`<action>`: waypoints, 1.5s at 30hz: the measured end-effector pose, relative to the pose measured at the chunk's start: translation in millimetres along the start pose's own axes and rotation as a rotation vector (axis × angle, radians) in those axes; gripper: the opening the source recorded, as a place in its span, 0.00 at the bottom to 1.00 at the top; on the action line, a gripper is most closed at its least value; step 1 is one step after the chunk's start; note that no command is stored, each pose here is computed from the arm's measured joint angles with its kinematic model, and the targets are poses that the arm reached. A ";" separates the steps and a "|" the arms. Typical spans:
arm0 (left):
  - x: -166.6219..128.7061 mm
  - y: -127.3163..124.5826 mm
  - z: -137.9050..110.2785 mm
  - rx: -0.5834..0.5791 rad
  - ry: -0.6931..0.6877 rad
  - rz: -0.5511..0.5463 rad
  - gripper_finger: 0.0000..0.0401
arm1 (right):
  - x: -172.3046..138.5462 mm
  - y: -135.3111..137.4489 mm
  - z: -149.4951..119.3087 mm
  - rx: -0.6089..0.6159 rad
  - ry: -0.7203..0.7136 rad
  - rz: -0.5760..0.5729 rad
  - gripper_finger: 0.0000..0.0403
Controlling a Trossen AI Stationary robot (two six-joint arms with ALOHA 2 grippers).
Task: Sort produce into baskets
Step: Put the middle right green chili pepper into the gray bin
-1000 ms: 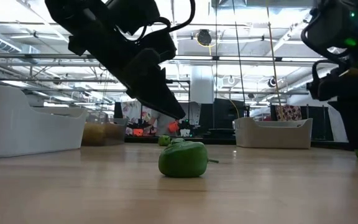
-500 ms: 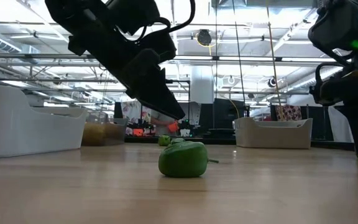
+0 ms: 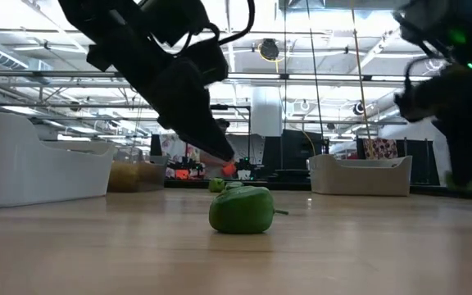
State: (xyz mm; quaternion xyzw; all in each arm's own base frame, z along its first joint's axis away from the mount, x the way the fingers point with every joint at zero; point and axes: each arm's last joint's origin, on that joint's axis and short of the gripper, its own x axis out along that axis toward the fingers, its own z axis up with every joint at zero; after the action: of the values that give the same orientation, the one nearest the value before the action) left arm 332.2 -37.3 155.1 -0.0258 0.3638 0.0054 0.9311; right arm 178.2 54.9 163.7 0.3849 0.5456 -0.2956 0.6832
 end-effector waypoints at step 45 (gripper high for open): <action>-47.1 -27.0 11.8 -0.099 -0.165 0.418 0.54 | -44.2 -76.7 199.2 -0.117 -0.269 -0.438 0.36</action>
State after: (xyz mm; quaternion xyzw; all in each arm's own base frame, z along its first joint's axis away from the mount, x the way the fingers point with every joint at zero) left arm 306.4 -63.2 196.8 0.0050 0.2832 0.2179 0.9340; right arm 208.0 -155.5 212.7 0.1747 0.5363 -0.4529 0.6905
